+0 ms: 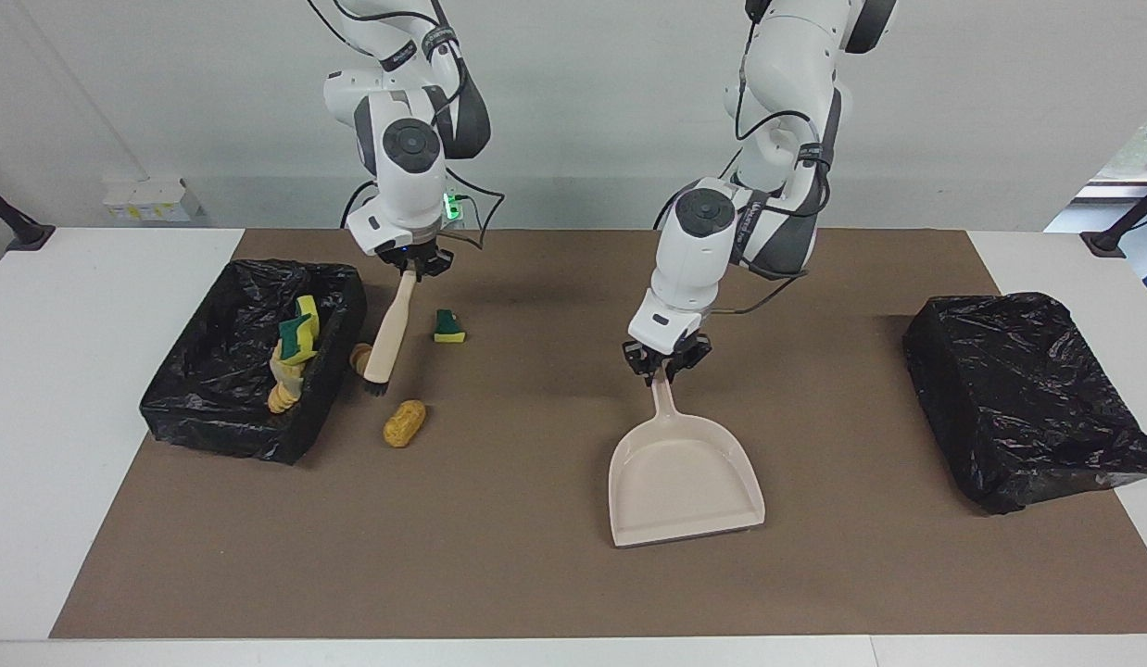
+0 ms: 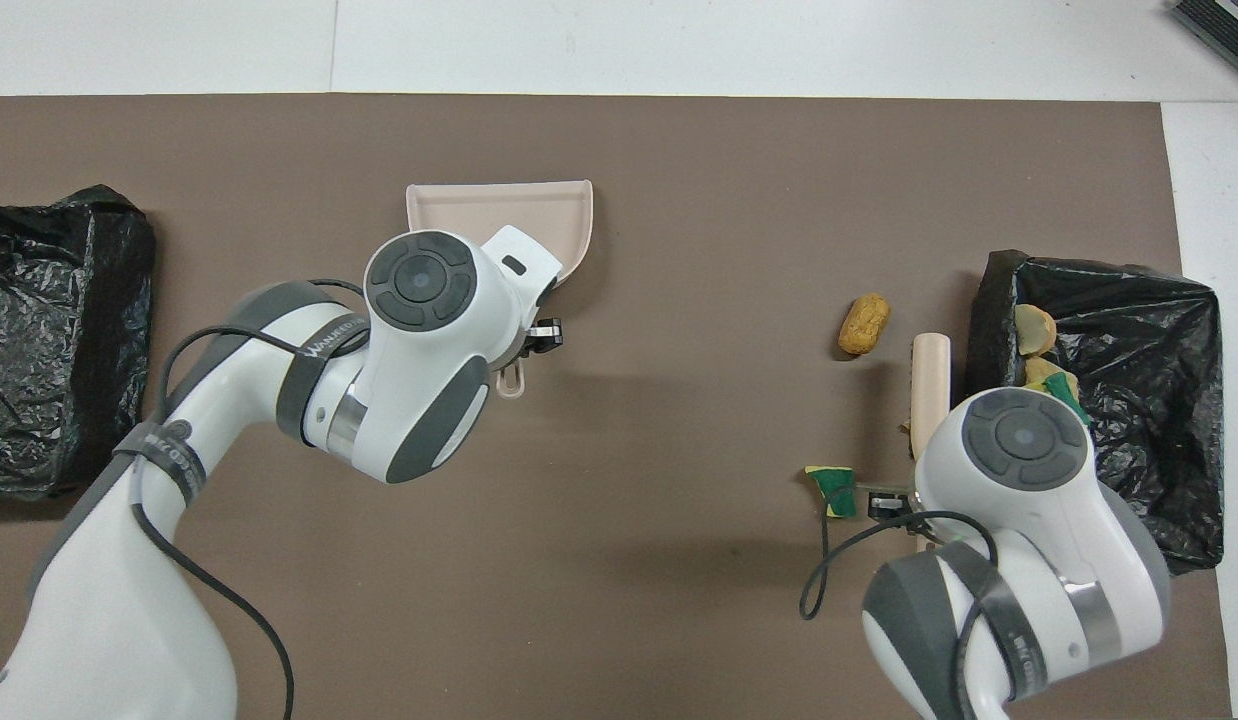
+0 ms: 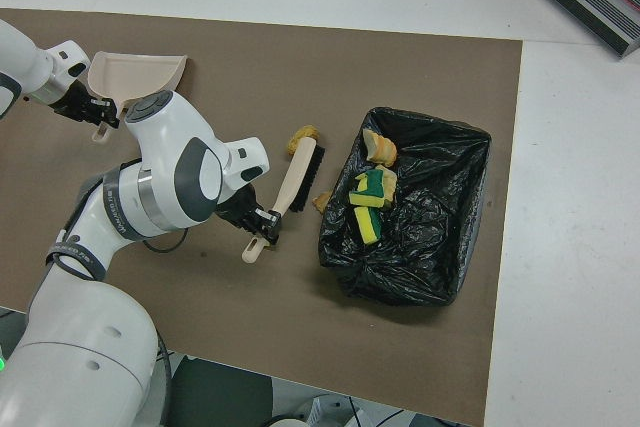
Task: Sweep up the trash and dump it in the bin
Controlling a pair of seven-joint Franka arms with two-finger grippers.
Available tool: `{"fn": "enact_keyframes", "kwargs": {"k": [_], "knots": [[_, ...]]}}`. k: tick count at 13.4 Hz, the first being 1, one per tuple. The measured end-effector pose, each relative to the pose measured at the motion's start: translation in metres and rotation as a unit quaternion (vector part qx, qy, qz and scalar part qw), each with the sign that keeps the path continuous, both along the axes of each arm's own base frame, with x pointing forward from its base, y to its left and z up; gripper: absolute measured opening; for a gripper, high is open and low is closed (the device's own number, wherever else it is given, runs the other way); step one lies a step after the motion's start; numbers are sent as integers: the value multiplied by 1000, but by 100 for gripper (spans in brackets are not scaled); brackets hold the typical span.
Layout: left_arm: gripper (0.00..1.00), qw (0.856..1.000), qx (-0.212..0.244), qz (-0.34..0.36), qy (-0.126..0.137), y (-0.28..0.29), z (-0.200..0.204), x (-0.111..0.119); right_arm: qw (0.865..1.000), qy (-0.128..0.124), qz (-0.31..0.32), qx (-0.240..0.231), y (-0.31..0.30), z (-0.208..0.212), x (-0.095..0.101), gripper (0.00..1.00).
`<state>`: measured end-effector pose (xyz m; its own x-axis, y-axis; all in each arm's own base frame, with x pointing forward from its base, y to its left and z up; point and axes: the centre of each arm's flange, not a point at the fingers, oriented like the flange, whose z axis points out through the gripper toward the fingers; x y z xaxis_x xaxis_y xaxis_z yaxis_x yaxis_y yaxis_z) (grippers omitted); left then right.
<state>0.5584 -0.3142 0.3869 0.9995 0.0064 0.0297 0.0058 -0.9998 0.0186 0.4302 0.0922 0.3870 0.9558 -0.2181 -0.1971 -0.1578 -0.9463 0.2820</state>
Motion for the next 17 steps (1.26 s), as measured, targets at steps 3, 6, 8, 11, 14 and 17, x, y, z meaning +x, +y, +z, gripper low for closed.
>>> {"fn": "enact_keyframes", "kwargs": {"k": [3,6,8,11,14,17], "knots": [[32,994,19,-103,40,45,14,17,1000,9,4,-16,-17,-8,-6,26],[32,979,-9,-191,66,105,20,38,999,15,11,-29,-20,-15,-17,26],[32,964,-24,-255,65,145,16,52,999,20,12,-31,-23,-23,-22,26],[32,936,-37,-344,60,150,14,56,999,23,17,-28,-23,-30,-26,26],[32,876,-44,-477,56,138,9,51,999,2,29,16,8,-31,-25,26],[32,835,-53,-542,78,129,-7,30,997,-23,64,45,52,-28,-27,26]]}}
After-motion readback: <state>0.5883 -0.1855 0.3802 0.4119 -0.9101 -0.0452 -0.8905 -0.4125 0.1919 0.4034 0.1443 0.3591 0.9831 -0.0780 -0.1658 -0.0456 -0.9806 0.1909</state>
